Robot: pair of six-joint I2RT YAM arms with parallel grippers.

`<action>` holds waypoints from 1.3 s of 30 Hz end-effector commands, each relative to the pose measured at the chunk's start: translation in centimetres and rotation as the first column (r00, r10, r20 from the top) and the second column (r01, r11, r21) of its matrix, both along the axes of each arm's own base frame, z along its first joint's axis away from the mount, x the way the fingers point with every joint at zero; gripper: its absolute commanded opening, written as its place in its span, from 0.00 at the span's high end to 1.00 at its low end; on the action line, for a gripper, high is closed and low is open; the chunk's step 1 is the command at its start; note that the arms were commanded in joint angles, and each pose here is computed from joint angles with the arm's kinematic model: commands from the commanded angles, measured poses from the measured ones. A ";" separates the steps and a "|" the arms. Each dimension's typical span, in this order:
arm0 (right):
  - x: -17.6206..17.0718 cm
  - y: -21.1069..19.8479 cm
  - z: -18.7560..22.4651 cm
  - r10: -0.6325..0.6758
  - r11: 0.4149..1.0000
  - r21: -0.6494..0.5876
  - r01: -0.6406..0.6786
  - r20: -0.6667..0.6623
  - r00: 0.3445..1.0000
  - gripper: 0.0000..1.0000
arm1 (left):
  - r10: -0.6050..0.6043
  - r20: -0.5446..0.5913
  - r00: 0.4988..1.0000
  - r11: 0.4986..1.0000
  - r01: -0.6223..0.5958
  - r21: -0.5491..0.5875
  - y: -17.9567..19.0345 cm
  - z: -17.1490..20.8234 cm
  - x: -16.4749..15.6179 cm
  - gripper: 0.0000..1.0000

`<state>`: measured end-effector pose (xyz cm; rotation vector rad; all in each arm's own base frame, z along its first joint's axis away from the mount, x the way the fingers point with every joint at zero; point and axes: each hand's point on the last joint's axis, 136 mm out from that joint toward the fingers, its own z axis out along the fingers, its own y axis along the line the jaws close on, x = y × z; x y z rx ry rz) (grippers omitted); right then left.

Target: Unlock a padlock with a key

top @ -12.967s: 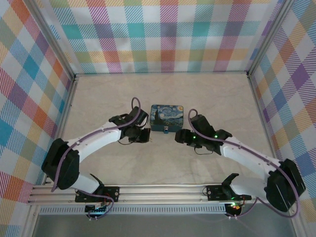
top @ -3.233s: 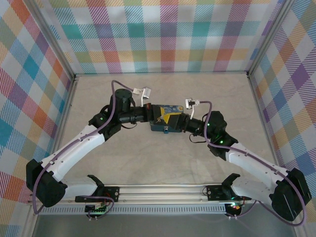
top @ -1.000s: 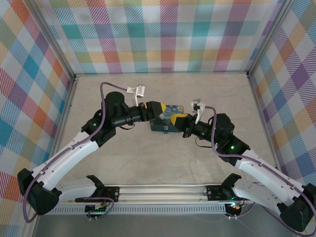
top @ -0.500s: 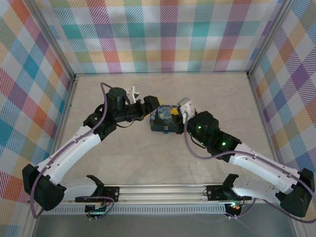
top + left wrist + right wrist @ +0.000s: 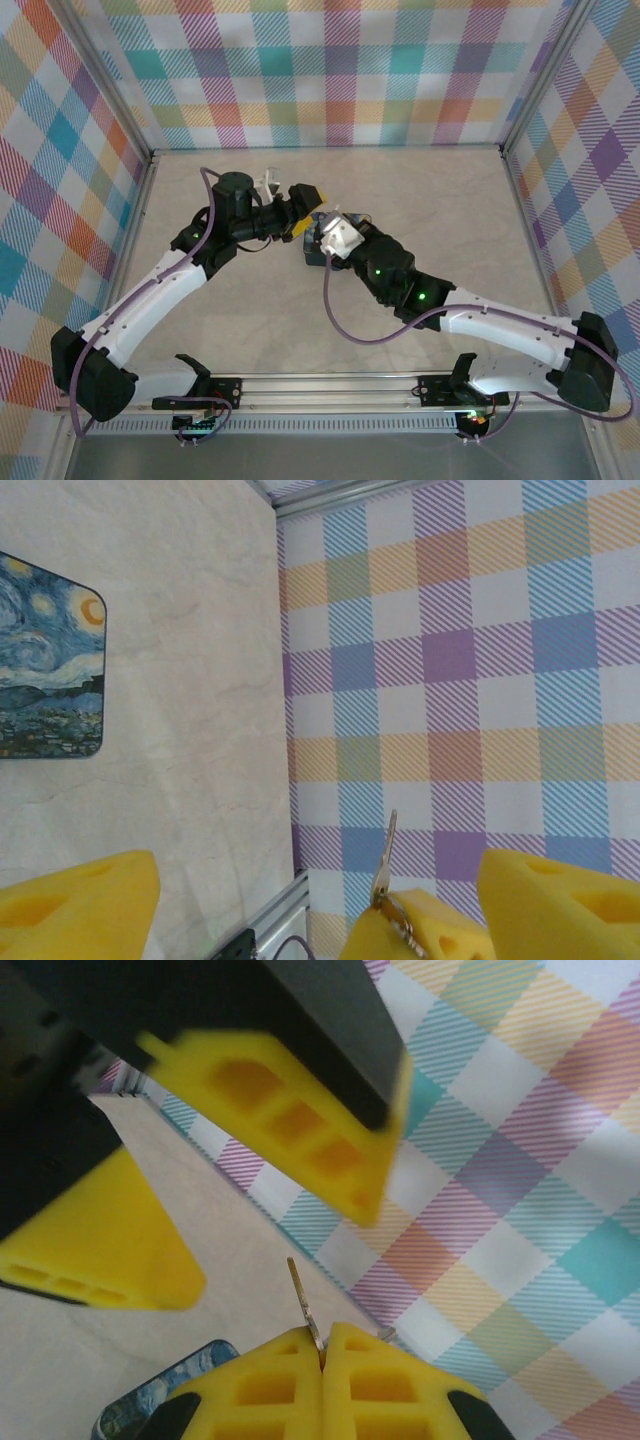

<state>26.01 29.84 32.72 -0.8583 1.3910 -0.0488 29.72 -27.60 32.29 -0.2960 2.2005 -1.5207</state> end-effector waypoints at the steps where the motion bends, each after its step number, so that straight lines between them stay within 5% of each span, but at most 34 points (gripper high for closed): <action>1: 0.0 0.5 3.0 -0.016 1.000 0.022 0.014 0.087 0.996 1.00 | -0.028 0.037 0.999 0.997 0.030 -0.064 -0.7 2.6 -0.2 0.22; 6: 0.0 1.5 2.6 -0.002 1.000 0.001 0.002 0.090 0.996 1.00 | -0.031 0.022 0.999 0.997 0.032 -0.064 -0.8 2.3 -0.3 0.46; 23: 0.0 1.5 1.3 -0.027 0.998 -0.055 0.032 0.085 0.996 0.99 | -0.022 -0.015 1.000 0.999 0.022 -0.045 -0.6 0.8 0.1 1.00; 29: -0.2 0.6 1.0 -0.041 0.999 -0.002 0.041 0.024 0.999 0.63 | -0.005 -0.004 1.000 1.000 0.004 -0.017 0.0 0.4 0.4 1.00; 39: -1.2 -3.5 -1.4 -0.052 0.967 0.221 0.130 -0.326 0.944 0.35 | 0.041 0.119 0.992 0.983 -0.061 0.172 2.2 -0.8 1.3 1.00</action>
